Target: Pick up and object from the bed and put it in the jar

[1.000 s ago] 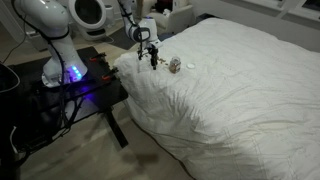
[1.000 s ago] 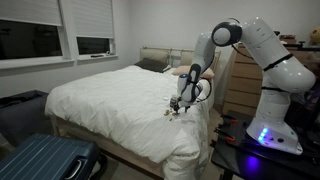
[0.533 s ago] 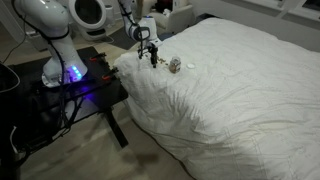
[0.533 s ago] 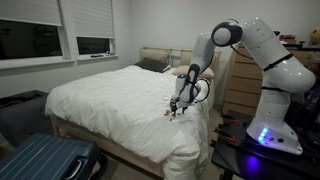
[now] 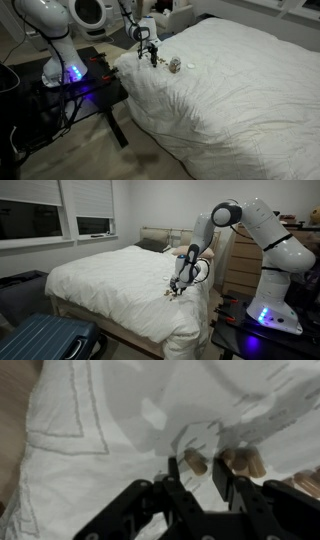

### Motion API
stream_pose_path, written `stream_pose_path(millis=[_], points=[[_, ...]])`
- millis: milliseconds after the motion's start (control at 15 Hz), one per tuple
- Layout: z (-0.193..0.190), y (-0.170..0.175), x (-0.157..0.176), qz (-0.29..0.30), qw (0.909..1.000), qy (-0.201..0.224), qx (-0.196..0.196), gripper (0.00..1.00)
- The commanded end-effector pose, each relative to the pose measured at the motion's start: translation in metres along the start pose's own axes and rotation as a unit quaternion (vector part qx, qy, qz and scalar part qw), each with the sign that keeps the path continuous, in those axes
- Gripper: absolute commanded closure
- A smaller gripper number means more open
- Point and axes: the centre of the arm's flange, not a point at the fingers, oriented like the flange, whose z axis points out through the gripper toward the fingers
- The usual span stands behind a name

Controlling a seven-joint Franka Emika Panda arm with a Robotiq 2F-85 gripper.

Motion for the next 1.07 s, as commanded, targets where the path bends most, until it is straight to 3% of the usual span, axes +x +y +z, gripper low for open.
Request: stream_pose_path(millis=[0, 200, 333, 400, 467, 733, 1000], points=[[-0.002, 0.002, 0.002, 0.001, 1.0000, 0.000, 0.001, 0.59], [-0.003, 0.002, 0.003, 0.002, 1.0000, 0.001, 0.001, 0.67], [-0.003, 0.002, 0.003, 0.003, 1.0000, 0.001, 0.000, 0.78], [-0.003, 0.003, 0.003, 0.003, 1.0000, 0.001, 0.000, 0.77], [-0.003, 0.003, 0.003, 0.003, 1.0000, 0.001, 0.000, 0.83], [-0.004, 0.003, 0.005, 0.003, 1.0000, 0.003, -0.002, 0.75], [-0.013, 0.008, 0.011, 0.005, 0.9999, 0.010, -0.002, 0.74]])
